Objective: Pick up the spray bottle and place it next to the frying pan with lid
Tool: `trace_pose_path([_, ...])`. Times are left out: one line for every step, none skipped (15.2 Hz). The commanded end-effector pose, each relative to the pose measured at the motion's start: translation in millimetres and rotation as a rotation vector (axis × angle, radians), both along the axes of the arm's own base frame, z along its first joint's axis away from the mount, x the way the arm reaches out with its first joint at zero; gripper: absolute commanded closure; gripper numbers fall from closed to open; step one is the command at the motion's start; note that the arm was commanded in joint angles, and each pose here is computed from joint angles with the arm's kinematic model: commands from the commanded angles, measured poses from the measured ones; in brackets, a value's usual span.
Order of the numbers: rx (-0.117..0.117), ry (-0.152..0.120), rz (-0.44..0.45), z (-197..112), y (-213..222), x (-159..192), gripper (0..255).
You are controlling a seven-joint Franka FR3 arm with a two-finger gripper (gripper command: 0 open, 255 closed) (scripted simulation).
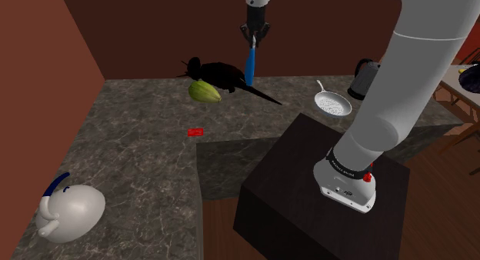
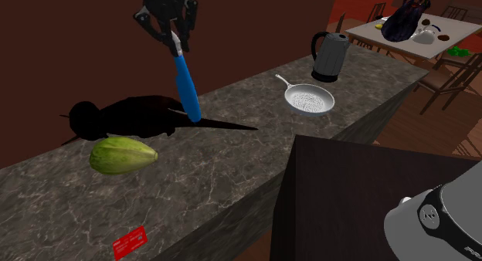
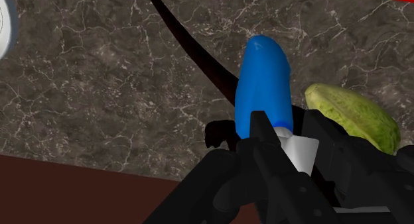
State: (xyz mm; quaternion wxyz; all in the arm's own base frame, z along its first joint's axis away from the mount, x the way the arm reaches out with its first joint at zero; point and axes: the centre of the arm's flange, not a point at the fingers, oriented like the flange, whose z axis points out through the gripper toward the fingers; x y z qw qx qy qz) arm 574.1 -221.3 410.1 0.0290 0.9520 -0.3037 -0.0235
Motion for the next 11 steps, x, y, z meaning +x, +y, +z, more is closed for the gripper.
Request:
trace_pose_path([0.000, 0.000, 0.000, 10.5, -0.2, -0.2, 255])
trace_pose_path([0.000, 0.000, 0.000, 15.8, -0.2, -0.2, 255])
trace_pose_path([0.000, 0.000, 0.000, 21.1, -0.2, -0.2, 255])
trace_pose_path([0.000, 0.000, 0.000, 26.3, -0.2, -0.2, 255])
trace_pose_path([0.000, 0.000, 0.000, 31.6, -0.2, -0.2, 255])
trace_pose_path([0.000, 0.000, 0.000, 36.9, -0.2, -0.2, 255])
trace_pose_path([0.000, 0.000, 0.000, 42.2, -0.2, -0.2, 255])
trace_pose_path([0.000, 0.000, 0.000, 47.4, -0.2, -0.2, 255])
trace_pose_path([0.000, 0.000, 0.000, 52.7, -0.2, -0.2, 255])
trace_pose_path([0.000, 0.000, 0.000, 58.0, -0.2, -0.2, 255])
trace_pose_path([0.000, 0.000, 0.000, 63.3, -0.2, -0.2, 255])
